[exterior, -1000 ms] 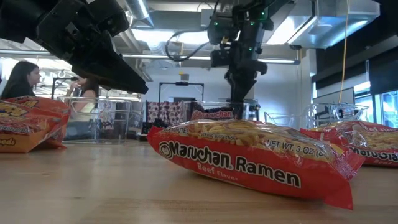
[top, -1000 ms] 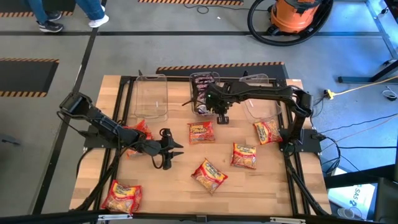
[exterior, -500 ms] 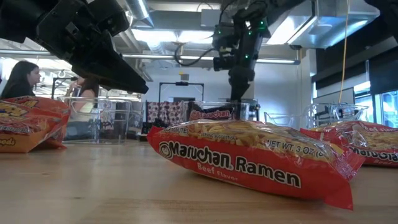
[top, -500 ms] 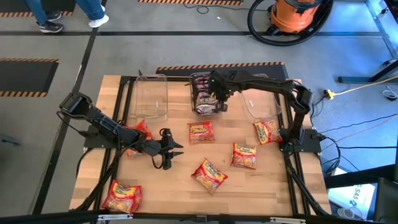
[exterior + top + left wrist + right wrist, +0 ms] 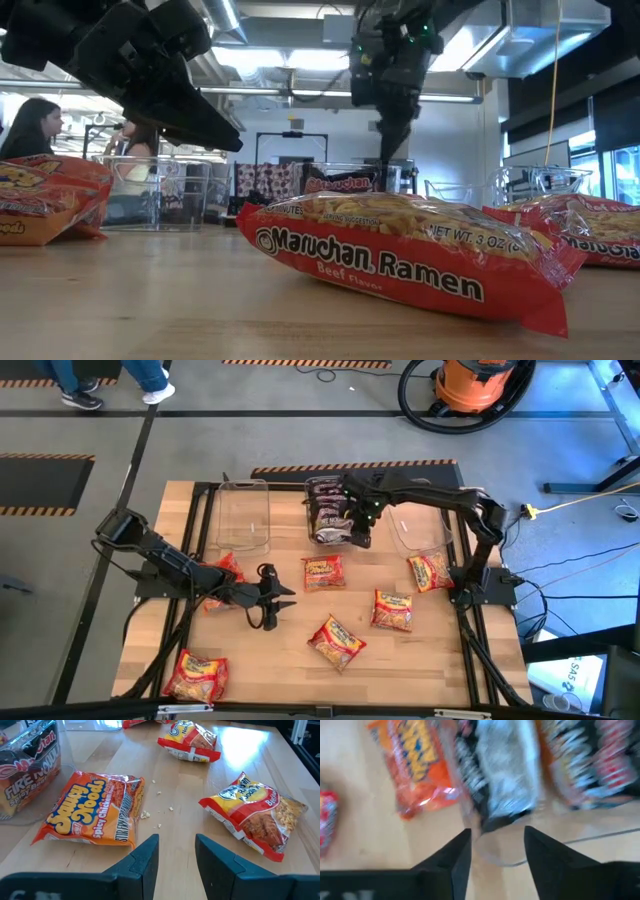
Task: Sort Maruchan noodles
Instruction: Put the black noodle pack into the middle transparent bin
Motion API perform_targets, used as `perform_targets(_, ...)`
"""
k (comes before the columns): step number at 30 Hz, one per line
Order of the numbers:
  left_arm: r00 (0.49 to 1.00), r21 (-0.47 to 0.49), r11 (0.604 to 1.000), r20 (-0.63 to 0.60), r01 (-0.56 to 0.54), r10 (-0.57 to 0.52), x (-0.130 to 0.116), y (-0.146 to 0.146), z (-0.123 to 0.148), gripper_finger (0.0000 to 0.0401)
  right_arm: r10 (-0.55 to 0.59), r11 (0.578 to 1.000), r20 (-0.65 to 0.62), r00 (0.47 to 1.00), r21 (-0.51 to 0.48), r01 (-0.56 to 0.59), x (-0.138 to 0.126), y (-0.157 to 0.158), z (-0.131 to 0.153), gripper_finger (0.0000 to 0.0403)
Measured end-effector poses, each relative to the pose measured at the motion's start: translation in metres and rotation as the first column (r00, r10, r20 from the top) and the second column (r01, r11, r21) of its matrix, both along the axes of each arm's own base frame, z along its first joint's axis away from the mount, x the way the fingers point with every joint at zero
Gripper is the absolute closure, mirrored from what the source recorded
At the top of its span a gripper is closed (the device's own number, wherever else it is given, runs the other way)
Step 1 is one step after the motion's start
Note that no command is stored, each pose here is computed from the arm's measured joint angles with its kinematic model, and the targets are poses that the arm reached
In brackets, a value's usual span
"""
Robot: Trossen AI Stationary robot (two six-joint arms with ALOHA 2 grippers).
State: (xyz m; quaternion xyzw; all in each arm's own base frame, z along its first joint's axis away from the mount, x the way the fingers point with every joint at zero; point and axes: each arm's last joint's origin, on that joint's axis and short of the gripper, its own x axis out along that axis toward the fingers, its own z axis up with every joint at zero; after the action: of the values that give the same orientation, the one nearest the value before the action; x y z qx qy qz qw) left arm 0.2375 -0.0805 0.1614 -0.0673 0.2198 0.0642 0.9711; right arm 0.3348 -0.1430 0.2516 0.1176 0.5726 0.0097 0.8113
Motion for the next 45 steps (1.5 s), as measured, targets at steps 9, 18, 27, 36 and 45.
perform_targets(9, 1.0, 0.004, 1.0, -0.001, 0.005, -0.005, 0.0, 0.0, 0.0, 0.028, -0.071, 0.997, 0.048, 0.996, 0.001, 0.071, 0.006, -0.002, -0.004, 0.0247)
perform_targets(18, 1.0, -0.001, 1.0, -0.003, 0.009, -0.009, 0.0, 0.0, 0.0, 0.028, -0.09, 0.996, -0.019, 0.996, 0.002, 0.09, 0.009, -0.002, -0.017, 0.0276)
perform_targets(27, 1.0, 0.001, 1.0, -0.005, 0.01, -0.01, 0.0, 0.0, 0.0, 0.028, -0.084, 0.996, -0.028, 0.996, -0.013, 0.083, 0.011, -0.002, -0.02, 0.0283)
perform_targets(36, 1.0, 0.004, 1.0, -0.006, 0.011, -0.011, 0.0, 0.0, 0.0, 0.028, -0.053, 0.992, -0.035, 0.998, -0.112, 0.049, 0.022, -0.001, -0.033, 0.0292)
perform_targets(45, 1.0, 0.006, 1.0, -0.005, 0.009, -0.009, 0.0, 0.0, 0.0, 0.028, 0.018, 0.987, -0.015, 1.0, -0.158, -0.021, 0.025, 0.001, -0.032, 0.0394)
